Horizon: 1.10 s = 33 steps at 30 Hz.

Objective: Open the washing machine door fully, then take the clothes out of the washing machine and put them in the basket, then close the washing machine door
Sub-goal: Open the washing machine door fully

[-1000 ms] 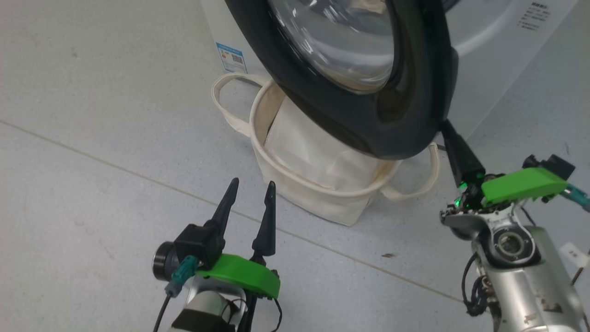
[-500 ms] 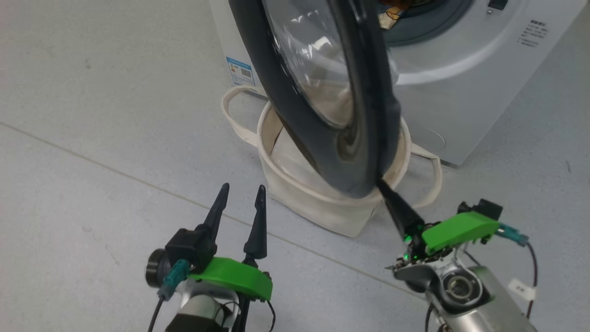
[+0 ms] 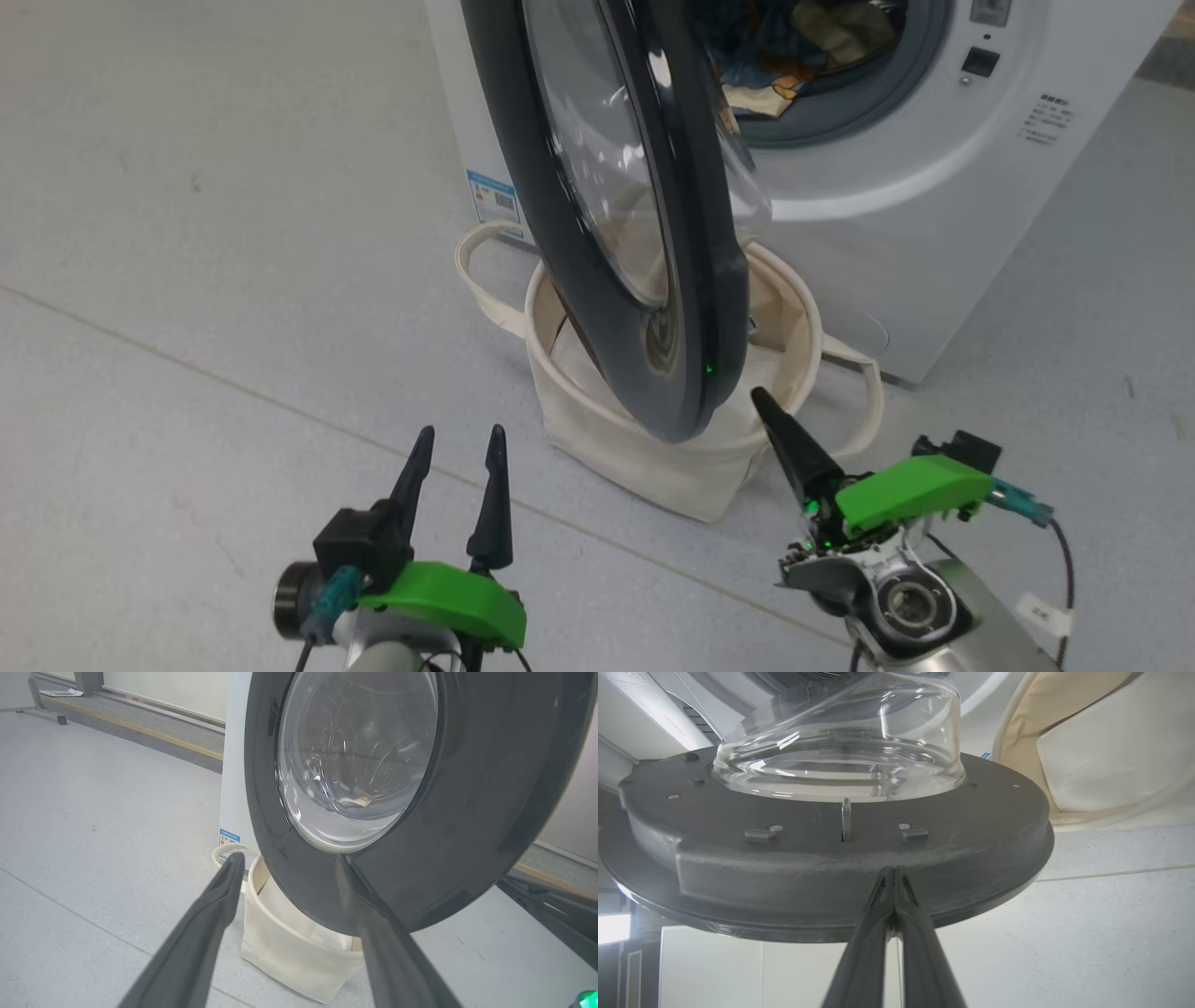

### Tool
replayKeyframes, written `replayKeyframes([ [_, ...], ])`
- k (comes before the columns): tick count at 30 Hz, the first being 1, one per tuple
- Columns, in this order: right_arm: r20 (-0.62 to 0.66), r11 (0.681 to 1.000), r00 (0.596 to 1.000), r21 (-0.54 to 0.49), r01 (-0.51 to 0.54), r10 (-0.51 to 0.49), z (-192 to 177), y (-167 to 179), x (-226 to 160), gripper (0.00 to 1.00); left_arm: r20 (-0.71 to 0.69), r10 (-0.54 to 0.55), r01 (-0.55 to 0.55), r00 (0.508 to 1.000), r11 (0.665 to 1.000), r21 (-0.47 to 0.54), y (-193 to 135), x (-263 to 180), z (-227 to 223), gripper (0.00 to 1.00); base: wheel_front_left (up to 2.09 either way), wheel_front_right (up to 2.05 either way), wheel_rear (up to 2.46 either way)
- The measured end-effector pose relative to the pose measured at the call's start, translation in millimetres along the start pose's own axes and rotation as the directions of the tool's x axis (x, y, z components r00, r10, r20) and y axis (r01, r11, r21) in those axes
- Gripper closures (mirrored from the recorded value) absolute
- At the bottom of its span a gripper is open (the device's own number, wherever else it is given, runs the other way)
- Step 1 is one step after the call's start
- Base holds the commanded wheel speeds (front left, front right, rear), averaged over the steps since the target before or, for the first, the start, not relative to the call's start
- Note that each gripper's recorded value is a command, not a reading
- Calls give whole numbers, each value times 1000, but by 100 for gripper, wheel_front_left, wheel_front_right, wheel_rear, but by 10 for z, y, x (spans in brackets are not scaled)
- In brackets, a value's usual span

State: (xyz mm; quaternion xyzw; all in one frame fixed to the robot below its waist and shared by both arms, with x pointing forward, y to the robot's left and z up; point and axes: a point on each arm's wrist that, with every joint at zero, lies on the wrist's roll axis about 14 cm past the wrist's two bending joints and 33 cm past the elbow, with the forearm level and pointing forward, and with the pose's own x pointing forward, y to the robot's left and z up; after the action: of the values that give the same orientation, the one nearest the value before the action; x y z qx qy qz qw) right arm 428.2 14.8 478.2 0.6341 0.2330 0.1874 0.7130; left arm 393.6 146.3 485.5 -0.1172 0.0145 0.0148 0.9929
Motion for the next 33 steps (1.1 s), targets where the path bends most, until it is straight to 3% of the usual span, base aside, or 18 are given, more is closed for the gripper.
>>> replayKeyframes([
  [6, 115, 993, 993, -118, 6, 8, 375, 33, -206, 100, 1, -10, 10, 1000, 1000, 4, -11, -77, 0, 0, 0, 0, 0],
  [8, 152, 971, 988, -238, 4, 33, 500, 100, -292, 100, -4, -19, 19, 1000, 1000, 7, -30, -107, -23, 0, 0, 0, 0],
  [10, 188, 903, 979, -429, 5, 84, 656, 217, -385, 100, -2, -28, 28, 1000, 1000, 5, -57, -117, -17, 0, 0, 0, 0],
  [12, 231, 841, 964, -541, 14, 133, 800, 326, -473, 100, 6, -41, 41, 999, 999, 4, -91, -122, 10, 0, 0, 0, 0],
  [16, 269, 756, 944, -654, 31, 194, 870, 465, -632, 100, 7, -43, 43, 999, 999, 1, -101, -174, 7, 0, 0, 0, 0],
  [20, 285, 628, 939, -771, 106, 191, 910, 391, -850, 100, -8, -68, 68, 998, 998, 8, -167, -228, -51, 0, 0, 0, 0],
  [24, 327, 535, 924, -826, 178, 197, 993, 357, -1019, 100, -5, -88, 88, 996, 996, 10, -216, -212, -42, 0, 0, 0, 0],
  [29, 386, 471, 904, -841, 266, 181, 1065, 251, -1193, 100, -15, -95, 96, 995, 995, 9, -242, -189, -74, 0, 0, 0, 0],
  [33, 436, 466, 889, -821, 330, 139, 1108, 92, -1288, 97, -23, -98, 98, 995, 995, 15, -247, -163, -107, 0, 0, 0, 0],
])
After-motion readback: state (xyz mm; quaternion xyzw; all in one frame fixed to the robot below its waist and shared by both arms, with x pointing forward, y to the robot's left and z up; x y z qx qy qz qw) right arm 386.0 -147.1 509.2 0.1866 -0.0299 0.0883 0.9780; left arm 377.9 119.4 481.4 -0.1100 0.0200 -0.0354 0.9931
